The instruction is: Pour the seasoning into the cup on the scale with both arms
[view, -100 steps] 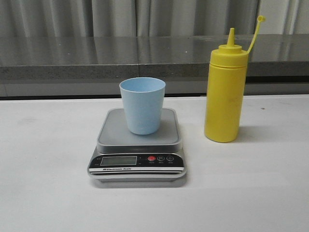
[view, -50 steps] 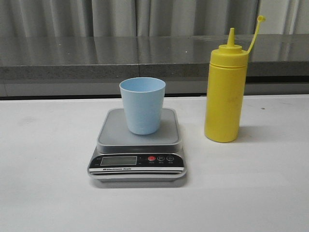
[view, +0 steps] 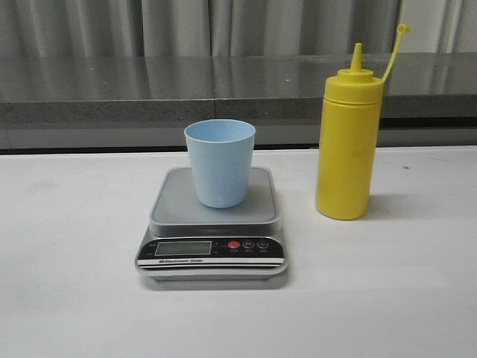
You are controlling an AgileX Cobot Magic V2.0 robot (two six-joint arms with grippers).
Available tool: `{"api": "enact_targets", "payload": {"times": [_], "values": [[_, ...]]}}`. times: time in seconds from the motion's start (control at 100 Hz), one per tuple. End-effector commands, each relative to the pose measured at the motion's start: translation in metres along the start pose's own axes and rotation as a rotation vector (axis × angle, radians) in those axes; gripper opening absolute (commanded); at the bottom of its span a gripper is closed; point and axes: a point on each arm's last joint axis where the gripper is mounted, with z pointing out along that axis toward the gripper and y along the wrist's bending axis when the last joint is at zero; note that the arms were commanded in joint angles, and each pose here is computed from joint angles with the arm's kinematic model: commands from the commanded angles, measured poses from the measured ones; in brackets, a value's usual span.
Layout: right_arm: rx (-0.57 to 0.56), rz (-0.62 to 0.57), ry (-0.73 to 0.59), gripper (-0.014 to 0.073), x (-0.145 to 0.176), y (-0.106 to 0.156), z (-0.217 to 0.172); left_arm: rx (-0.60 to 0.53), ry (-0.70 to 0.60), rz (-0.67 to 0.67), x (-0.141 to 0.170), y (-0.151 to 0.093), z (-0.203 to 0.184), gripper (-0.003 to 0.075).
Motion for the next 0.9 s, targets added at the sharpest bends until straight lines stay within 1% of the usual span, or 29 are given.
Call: {"api": "enact_targets", "payload": {"times": [0.0,0.26,0.43,0.51,0.63,0.71,0.81,0.89], "values": [[-0.012,-0.017,-0.123,-0.0058,-0.015,0.002,-0.003,0.005,-0.103,-0.010,-0.016,-0.001,-0.001,-0.0020],[-0.019,-0.017,-0.170,-0.0058,-0.019,0.003,-0.004,0.005,-0.103,-0.010,-0.016,-0.001,-0.001,-0.0020],[-0.027,0.051,-0.240,-0.0058,-0.025,0.003,-0.005,0.005,-0.103,-0.010,-0.016,-0.001,-0.001,-0.0020],[-0.032,0.051,-0.285,-0.0058,-0.029,0.003,-0.006,0.005,-0.103,-0.010,-0.016,-0.001,-0.001,-0.0020],[-0.033,0.051,-0.292,-0.0058,-0.030,0.003,-0.006,0.005,-0.103,-0.010,-0.016,-0.001,-0.001,-0.0020],[-0.028,0.051,-0.252,-0.0058,-0.028,0.003,-0.005,0.004,-0.101,-0.010,-0.016,-0.001,0.000,-0.0020],[-0.015,0.053,-0.138,-0.0058,-0.029,0.003,0.000,0.004,-0.101,-0.010,-0.016,-0.001,0.000,-0.0020],[-0.008,0.051,-0.081,-0.0058,-0.036,0.004,0.005,0.004,-0.101,-0.010,-0.016,-0.001,0.000,-0.0020]]}}
